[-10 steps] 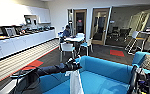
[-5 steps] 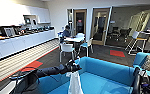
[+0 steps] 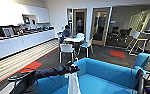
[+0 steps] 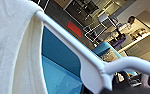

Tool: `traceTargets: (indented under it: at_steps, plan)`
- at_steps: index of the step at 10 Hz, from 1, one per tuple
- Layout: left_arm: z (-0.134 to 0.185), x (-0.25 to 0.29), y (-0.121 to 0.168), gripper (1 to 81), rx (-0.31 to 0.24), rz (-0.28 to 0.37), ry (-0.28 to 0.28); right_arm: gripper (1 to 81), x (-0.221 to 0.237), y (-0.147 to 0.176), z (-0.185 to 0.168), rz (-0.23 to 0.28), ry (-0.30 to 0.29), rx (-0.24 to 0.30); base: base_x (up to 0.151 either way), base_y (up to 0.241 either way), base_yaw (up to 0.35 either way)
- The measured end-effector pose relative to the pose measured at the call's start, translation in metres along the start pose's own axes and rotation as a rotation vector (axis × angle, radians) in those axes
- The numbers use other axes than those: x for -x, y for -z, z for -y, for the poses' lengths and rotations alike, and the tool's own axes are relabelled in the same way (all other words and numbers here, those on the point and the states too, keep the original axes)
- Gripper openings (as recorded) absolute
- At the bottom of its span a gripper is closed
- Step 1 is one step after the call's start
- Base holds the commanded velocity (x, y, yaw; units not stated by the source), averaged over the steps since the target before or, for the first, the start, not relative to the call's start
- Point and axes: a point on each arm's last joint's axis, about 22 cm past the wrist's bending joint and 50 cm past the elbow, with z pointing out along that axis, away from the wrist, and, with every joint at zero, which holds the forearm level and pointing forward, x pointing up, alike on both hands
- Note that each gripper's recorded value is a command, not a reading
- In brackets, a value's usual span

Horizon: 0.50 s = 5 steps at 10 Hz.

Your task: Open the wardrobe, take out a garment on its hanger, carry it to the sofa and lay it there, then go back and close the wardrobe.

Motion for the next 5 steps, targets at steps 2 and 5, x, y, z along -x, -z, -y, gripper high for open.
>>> traceTargets:
  at_steps: [2,5]
  plan:
    - [0.024,0.003,0.003,1.0,-0.032,-0.009,-0.021,81.1,-0.004,0.000,0.001,-0.004,0.000,-0.001,0.000,0.000,0.000]
    - [0.082,0.021,0.020,1.0,-0.106,-0.007,-0.012,81.1,0.003,0.000,0.001,0.005,-0.001,-0.001,0.000,0.000,0.000]
